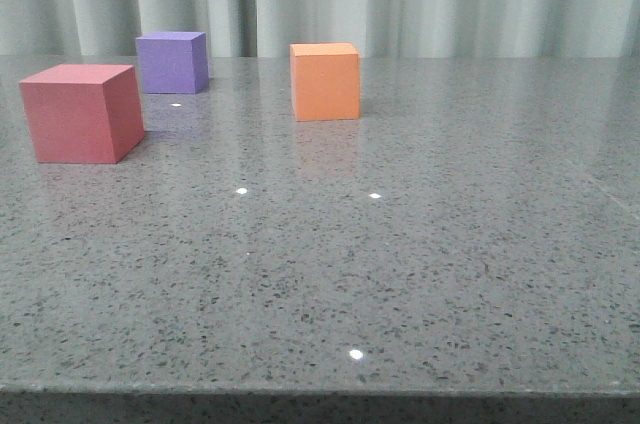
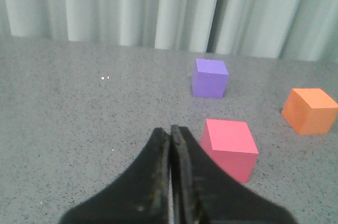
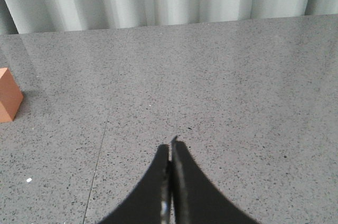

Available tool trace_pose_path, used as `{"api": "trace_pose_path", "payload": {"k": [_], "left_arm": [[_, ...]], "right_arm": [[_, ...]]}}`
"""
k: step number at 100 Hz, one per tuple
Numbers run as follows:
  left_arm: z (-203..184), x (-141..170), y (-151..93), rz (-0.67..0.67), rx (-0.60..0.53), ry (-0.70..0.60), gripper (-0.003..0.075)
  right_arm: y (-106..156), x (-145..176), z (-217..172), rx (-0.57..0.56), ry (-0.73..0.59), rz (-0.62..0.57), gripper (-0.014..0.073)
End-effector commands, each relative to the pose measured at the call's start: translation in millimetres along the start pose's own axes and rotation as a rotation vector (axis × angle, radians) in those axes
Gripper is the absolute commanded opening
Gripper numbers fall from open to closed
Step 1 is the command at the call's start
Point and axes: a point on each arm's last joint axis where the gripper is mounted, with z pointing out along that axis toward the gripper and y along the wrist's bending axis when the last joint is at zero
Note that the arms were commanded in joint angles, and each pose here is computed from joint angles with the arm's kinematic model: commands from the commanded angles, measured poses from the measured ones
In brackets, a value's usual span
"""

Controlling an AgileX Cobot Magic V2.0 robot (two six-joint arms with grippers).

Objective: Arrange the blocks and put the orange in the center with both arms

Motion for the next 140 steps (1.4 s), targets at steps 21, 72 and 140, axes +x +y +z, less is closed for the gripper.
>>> {"api": "trace_pose_path", "payload": {"k": [21,72,140], "left_arm": [[32.5,-59.3,-10.4,-0.018,0.002,0.073,-0.0020],[63.9,-43.6,-7.5,-0.016,-0.031,0.278,0.0311],[97.1,-54.6,-27.5,-0.101,0.087,0.298,0.0597]], "right_arm": [[1.9,-14.4,-3.2,-0.018,-0.102,-0.016,-0.0069],[1.9,-14.4,-3.2,-0.018,-0.102,-0.016,-0.0069],[1.9,-14.4,-3.2,-0.018,-0.102,-0.016,-0.0069]]}}
